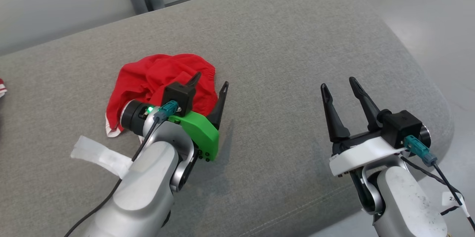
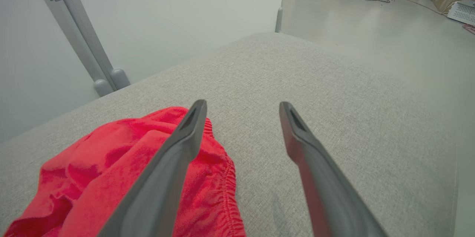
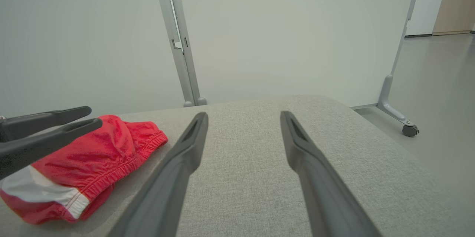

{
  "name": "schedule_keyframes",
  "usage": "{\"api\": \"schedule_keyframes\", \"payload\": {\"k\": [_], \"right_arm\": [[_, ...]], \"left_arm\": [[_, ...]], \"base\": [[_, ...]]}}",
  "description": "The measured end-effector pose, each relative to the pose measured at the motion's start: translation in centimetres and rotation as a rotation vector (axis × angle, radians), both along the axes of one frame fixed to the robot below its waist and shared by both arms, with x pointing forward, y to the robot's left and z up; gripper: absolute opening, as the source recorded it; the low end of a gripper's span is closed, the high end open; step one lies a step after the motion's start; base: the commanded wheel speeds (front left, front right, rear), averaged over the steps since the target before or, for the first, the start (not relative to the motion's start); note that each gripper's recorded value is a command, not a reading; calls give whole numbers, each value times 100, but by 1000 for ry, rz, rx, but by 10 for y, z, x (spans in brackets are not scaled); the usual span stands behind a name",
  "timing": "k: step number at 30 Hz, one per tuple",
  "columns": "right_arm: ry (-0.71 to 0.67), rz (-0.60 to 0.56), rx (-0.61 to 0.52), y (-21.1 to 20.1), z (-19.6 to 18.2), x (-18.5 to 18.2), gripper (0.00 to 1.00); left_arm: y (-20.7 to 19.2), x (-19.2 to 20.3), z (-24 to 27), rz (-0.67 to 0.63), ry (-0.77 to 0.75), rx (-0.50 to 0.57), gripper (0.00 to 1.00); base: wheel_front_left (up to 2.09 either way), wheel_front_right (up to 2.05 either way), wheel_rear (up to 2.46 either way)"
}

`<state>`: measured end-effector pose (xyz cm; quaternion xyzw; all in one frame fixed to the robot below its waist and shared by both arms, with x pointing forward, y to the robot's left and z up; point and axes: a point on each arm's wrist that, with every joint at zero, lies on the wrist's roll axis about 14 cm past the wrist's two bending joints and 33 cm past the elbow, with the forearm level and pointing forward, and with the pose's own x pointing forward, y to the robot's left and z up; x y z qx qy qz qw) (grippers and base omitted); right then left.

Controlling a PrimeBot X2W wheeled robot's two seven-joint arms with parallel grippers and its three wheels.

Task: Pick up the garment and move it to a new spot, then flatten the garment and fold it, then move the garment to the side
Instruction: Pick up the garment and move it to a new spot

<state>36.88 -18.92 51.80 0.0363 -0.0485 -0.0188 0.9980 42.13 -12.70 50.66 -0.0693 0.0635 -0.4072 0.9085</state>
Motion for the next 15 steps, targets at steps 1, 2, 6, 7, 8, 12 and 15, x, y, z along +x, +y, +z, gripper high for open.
{"api": "schedule_keyframes", "payload": {"k": [1,2,6,7,8,12,15], "right_arm": [[-3,9,-3,2,1,1,100],[-7,17,-6,4,2,2,100],[-22,48,-8,12,6,7,100],[-27,57,-7,15,7,9,100],[-32,67,-6,18,9,10,100],[-50,114,-7,33,14,15,100],[-57,148,-11,44,16,16,100]], "left_arm": [[6,3,2,25,-7,-3,100],[13,6,4,49,-16,-8,100],[44,13,8,168,-33,-48,100],[53,12,6,195,-29,-50,100],[62,11,1,222,-19,-47,100],[98,1,-21,333,42,-45,100],[122,-3,-25,403,46,-40,100]], "base": [[0,0,0],[0,0,0],[0,0,0],[0,0,0],[0,0,0],[0,0,0],[0,0,0]]}}
